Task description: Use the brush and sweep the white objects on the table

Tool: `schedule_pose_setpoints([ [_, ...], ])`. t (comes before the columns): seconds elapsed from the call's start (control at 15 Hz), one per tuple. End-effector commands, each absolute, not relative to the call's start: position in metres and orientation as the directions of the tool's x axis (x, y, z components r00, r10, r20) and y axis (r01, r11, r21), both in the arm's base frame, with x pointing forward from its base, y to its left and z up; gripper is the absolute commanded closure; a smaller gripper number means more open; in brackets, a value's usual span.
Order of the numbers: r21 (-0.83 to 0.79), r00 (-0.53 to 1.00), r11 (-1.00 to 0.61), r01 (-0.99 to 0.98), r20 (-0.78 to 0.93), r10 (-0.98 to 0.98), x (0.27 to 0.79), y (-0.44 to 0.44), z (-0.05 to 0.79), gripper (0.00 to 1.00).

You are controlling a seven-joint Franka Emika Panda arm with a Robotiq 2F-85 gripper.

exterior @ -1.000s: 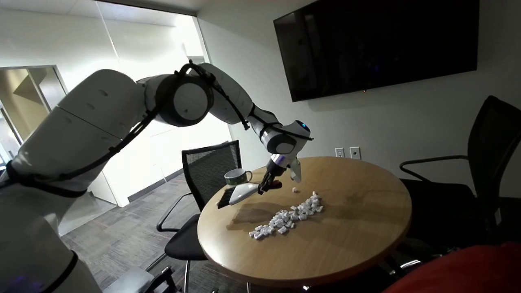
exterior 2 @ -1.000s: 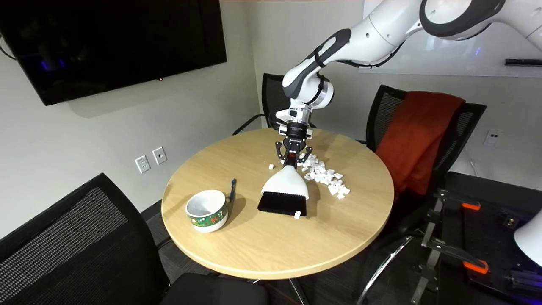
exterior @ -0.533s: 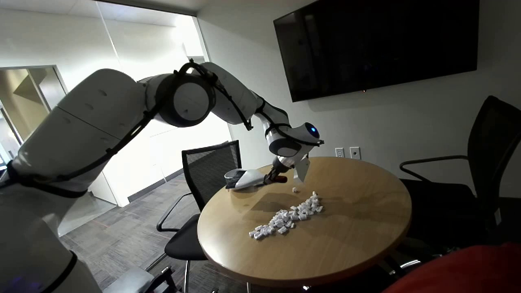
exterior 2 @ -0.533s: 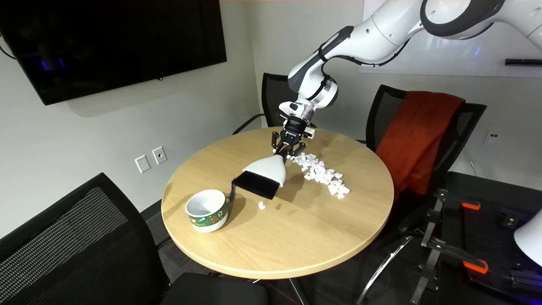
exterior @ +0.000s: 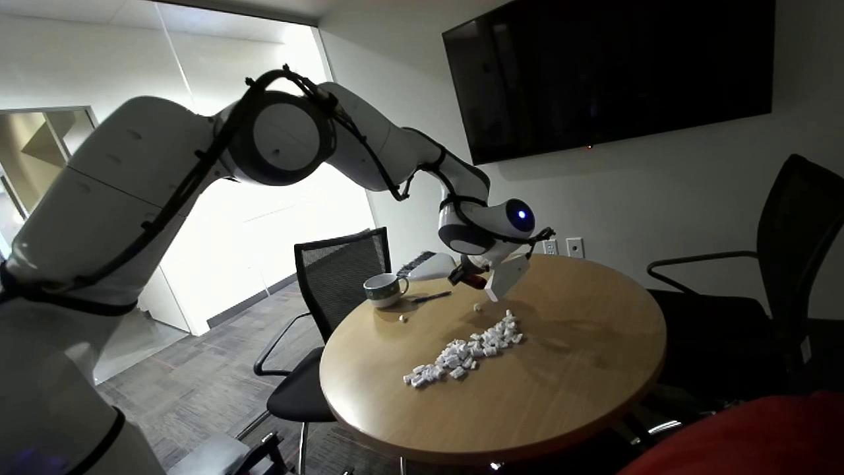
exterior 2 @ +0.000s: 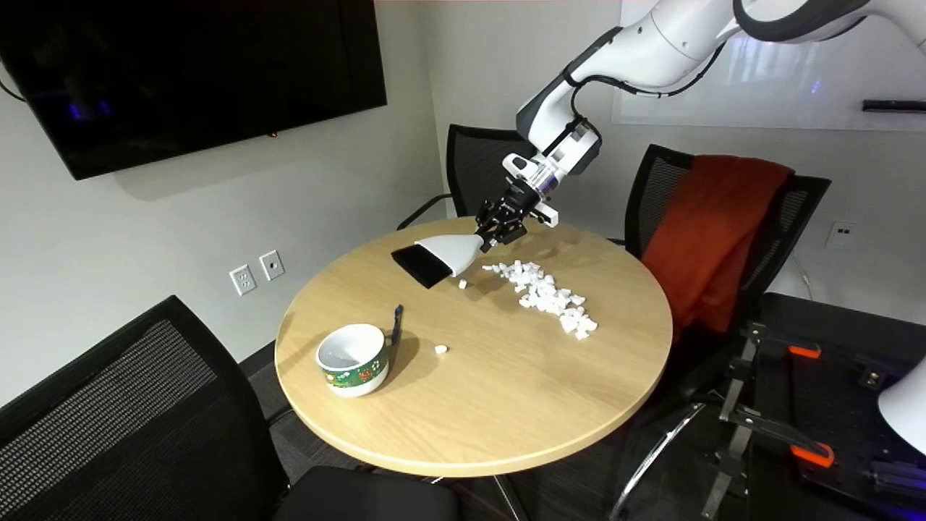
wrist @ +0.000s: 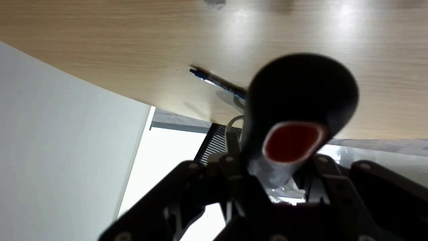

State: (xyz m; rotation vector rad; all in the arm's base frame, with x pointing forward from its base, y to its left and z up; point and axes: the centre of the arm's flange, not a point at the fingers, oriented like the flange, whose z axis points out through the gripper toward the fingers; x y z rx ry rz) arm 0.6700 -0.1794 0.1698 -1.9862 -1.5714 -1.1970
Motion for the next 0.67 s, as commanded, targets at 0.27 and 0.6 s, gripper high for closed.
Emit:
schedule_pose_setpoints([
  [0.27,0.216,0.04,-0.324,0.921,0.774,0.631,0.669,-0.175,0.16,0.86],
  [0.6,0.145,0.185,-0.584,0.799,0.865,0.467,0.663,-0.171,0.182,0.86],
])
